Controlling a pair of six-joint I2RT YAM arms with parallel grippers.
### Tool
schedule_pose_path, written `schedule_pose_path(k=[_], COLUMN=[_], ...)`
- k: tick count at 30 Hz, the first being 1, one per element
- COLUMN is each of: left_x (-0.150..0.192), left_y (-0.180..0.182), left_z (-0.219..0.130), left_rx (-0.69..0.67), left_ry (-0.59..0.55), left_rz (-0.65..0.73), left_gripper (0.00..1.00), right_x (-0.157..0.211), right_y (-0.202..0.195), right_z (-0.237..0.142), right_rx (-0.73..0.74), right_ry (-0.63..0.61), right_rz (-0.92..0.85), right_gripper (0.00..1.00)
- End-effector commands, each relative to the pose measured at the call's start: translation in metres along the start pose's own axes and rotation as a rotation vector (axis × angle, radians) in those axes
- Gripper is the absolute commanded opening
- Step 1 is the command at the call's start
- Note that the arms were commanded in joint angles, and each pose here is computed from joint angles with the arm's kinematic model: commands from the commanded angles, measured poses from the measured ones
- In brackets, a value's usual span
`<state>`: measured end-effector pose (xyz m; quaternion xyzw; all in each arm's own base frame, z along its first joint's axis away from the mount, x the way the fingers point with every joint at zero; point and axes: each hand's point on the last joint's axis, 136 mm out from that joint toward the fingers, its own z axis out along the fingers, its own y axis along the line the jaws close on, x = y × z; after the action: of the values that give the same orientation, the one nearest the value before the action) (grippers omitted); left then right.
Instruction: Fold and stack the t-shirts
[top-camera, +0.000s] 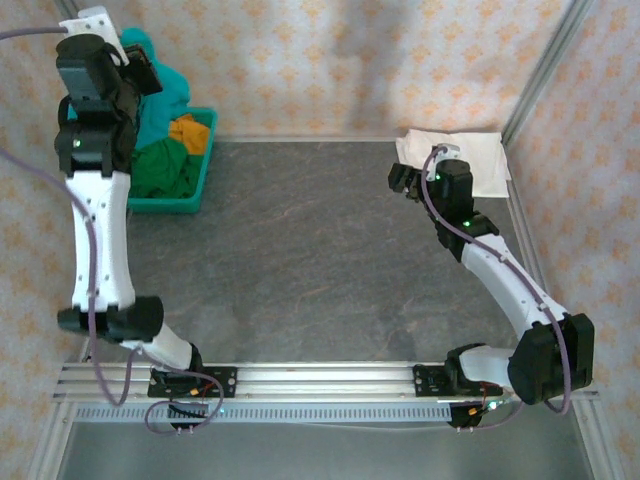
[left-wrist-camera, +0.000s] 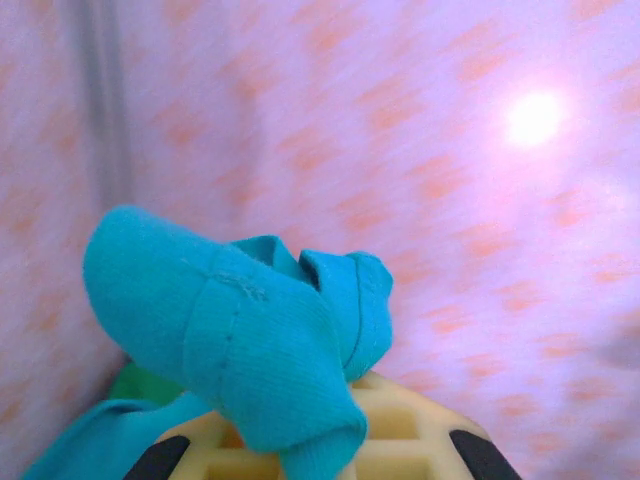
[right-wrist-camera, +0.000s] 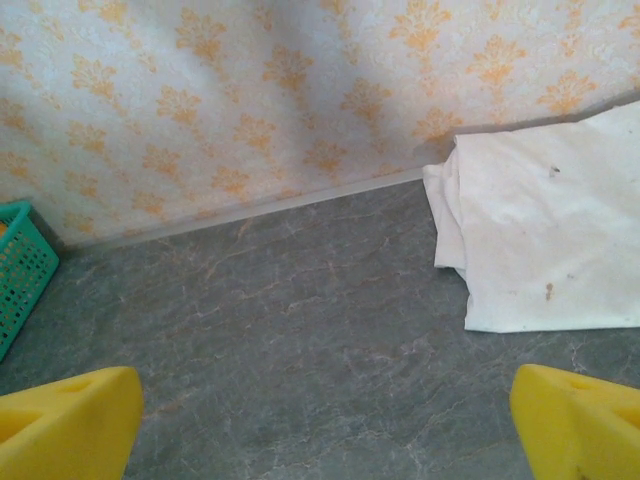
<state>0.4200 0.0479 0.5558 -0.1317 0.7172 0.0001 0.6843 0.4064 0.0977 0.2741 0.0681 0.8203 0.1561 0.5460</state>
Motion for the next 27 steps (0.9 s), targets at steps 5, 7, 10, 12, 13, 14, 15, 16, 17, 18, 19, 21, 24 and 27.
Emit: schedule_pose_path(k=[5, 7, 10, 12, 13, 14, 15, 16, 17, 18, 19, 21, 24, 27], left_x=[0.071, 0.11, 0.193, 0.252, 0.276, 0.291, 0.294, 0.293, 0.285, 0.286, 0.289, 0.312, 0.369, 0.423], left_y=[-0.114, -0.141, -0.176, -0.186, -0.188, -0.187, -0.183, -0.177, -0.167, -0.155, -0.145, -0.128, -0.102, -0.082], left_z=[-0.041, -0.035, -0.005, 0.016, 0.022, 0.021, 0.015, 0.005, -0.005, -0.015, -0.025, -0.039, -0.052, -0.062], left_rx=[0.359, 0.41, 0.478, 0.485, 0.483, 0.481, 0.482, 0.48, 0.468, 0.45, 0.433, 0.403, 0.326, 0.257], left_ry=[0.169, 0.206, 0.3, 0.411, 0.469, 0.505, 0.496, 0.46, 0.401, 0.374, 0.361, 0.428, 0.625, 0.775], left_rz=[0.02, 0.002, -0.025, -0.018, -0.017, -0.022, -0.035, -0.054, -0.074, -0.074, -0.063, -0.001, 0.1, 0.119], left_gripper=[0.0, 0.0, 0.36, 0.73, 0.82, 0.83, 0.83, 0.83, 0.86, 0.93, 0.96, 0.95, 0.96, 0.95], right_x=[-0.028, -0.025, -0.013, -0.002, 0.004, 0.01, 0.016, 0.022, 0.03, 0.037, 0.047, 0.067, 0.095, 0.117], right_y=[0.006, 0.002, -0.009, -0.013, -0.012, -0.009, -0.008, -0.004, -0.001, 0.001, 0.003, 0.008, 0.021, 0.046], right_z=[-0.006, -0.005, 0.001, 0.006, 0.008, 0.009, 0.011, 0.011, 0.012, 0.013, 0.015, 0.021, 0.036, 0.054], right_rx=[0.002, 0.013, 0.058, 0.067, 0.056, 0.041, 0.027, 0.001, -0.017, -0.027, -0.042, -0.072, -0.121, -0.12], right_ry=[-0.091, -0.093, -0.078, -0.051, -0.033, -0.013, 0.007, 0.033, 0.065, 0.095, 0.127, 0.195, 0.328, 0.465], right_rz=[0.033, 0.058, 0.101, 0.122, 0.126, 0.127, 0.124, 0.114, 0.104, 0.1, 0.094, 0.087, 0.072, -0.016], right_gripper=[0.95, 0.95, 0.95, 0.95, 0.94, 0.94, 0.93, 0.93, 0.93, 0.94, 0.94, 0.93, 0.9, 0.83])
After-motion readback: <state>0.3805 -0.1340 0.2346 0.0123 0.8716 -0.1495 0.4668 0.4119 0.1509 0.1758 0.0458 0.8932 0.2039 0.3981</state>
